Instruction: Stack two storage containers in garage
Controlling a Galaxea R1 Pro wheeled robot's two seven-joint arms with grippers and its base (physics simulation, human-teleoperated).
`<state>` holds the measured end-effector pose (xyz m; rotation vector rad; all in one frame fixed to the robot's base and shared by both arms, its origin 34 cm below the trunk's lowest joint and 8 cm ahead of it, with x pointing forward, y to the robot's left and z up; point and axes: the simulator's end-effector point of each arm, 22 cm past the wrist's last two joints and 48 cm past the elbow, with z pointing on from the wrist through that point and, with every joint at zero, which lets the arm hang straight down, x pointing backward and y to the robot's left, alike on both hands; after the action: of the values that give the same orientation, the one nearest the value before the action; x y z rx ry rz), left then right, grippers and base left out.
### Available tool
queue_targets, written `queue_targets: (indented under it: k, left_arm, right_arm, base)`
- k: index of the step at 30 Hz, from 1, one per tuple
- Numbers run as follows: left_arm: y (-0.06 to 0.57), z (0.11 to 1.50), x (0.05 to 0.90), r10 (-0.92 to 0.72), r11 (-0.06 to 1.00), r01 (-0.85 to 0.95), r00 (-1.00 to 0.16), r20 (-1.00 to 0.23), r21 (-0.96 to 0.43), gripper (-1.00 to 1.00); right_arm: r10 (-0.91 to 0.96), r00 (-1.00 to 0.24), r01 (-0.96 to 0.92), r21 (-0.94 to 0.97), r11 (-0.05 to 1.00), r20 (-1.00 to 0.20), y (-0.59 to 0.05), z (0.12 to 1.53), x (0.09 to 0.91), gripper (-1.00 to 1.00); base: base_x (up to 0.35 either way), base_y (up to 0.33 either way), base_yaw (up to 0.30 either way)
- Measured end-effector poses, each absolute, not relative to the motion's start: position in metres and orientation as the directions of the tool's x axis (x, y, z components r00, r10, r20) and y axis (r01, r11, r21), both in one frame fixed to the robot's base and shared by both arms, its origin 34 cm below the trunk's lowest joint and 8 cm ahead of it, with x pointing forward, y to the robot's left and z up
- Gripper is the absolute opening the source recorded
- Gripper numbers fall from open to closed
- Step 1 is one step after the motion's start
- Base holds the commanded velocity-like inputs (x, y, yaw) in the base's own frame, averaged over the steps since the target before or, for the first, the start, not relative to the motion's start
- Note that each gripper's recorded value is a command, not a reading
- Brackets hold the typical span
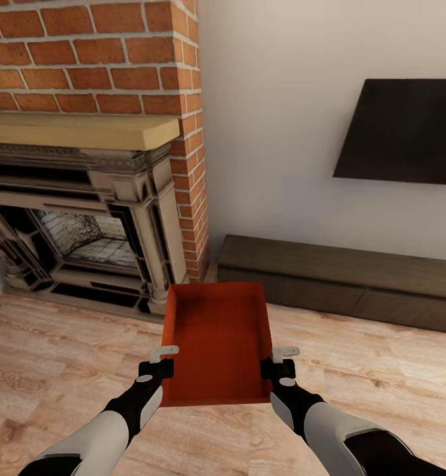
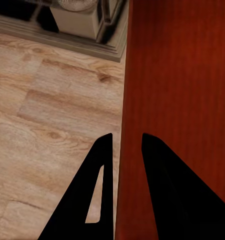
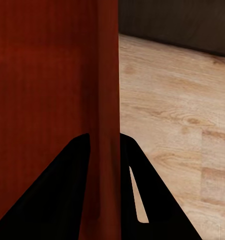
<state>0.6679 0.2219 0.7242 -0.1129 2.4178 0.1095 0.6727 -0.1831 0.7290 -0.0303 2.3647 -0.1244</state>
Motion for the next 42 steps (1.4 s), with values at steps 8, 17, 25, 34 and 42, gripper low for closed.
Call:
queue_targets:
  k: [8,17,25,34,42]
  left_arm:
    - [0.222,0.731,0.671,-0.052,0.993,-0.112,-0.740,-0.670,0.047,-1.00]
    - [0.222,0.739,0.675,-0.051,0.993,-0.112,-0.731,-0.681,0.046,-1.00]
    - [0.222,0.747,0.678,-0.051,0.993,-0.112,-0.722,-0.691,0.044,-1.00]
    - [0.222,0.754,0.681,-0.051,0.993,-0.113,-0.712,-0.701,0.042,-1.00]
    - [0.222,0.762,0.684,-0.051,0.993,-0.114,-0.703,-0.710,0.041,-1.00]
  right_arm:
    - [-0.059,-0.706,0.016,-0.099,0.995,-0.706,-0.183,0.736,0.676,-1.00]
    - [-0.058,-0.696,0.018,-0.098,0.995,-0.716,-0.183,0.744,0.679,-1.00]
    - [-0.058,-0.686,0.020,-0.098,0.995,-0.725,-0.183,0.751,0.682,-1.00]
    - [-0.058,-0.676,0.021,-0.098,0.995,-0.734,-0.183,0.759,0.686,-1.00]
    - [-0.058,-0.667,0.022,-0.097,0.995,-0.743,-0.183,0.767,0.689,-1.00]
  base:
    - [0.000,0.000,0.000]
    - [0.000,0.000,0.000]
    - [0.000,0.000,0.000]
    - [0.000,0.000,0.000]
    - [0.000,0.000,0.000]
